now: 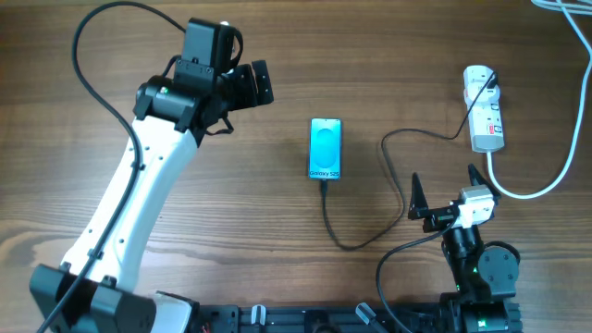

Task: Plug charger to phone and switch on socket

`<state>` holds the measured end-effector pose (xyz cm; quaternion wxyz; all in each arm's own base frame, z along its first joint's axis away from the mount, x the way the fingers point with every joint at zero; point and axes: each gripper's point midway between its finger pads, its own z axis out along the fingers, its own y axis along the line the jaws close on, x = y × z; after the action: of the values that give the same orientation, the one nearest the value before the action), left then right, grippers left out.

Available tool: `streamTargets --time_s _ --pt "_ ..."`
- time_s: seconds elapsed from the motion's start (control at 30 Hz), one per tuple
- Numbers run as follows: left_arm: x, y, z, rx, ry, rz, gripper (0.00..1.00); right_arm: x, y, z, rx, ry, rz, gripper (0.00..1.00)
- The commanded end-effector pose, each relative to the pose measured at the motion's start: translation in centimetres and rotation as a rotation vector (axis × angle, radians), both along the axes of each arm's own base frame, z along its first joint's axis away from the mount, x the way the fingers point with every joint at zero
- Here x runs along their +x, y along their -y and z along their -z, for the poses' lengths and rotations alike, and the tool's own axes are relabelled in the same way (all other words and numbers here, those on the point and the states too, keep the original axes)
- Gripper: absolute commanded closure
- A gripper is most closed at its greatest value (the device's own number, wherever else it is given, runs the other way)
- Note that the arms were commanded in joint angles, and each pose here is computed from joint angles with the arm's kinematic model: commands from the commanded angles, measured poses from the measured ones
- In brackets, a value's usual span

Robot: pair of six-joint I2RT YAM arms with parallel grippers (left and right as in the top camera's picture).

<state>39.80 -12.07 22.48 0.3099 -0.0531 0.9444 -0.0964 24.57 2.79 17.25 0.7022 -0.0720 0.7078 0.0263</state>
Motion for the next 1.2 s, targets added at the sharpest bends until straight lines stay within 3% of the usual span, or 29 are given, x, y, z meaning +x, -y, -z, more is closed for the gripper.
streamTargets --time_s 0.0,0.27,0.57,0.77,1.17 --pt "-1.5 -1.7 0.4 0.048 0.032 0.036 0.0 -0.1 0.1 -0.3 0.016 0.012 0.008 0.0" --pt "-4.1 -2.6 2.8 -0.039 0.192 0.185 0.0 -0.1 0.1 -0.3 0.016 0.012 0.008 0.0" --pt "-8.3 -6.4 3.8 -0.042 0.367 0.094 0.0 0.0 0.1 -0.3 0.016 0.012 0.008 0.0" --pt "-11.2 -6.8 4.0 -0.048 0.55 0.091 0.0 -0.1 0.1 -0.3 0.016 0.012 0.008 0.0" --pt "-15.1 -7.3 3.7 -0.05 0.777 0.081 0.0 0.0 0.1 -0.3 0.016 0.012 0.008 0.0"
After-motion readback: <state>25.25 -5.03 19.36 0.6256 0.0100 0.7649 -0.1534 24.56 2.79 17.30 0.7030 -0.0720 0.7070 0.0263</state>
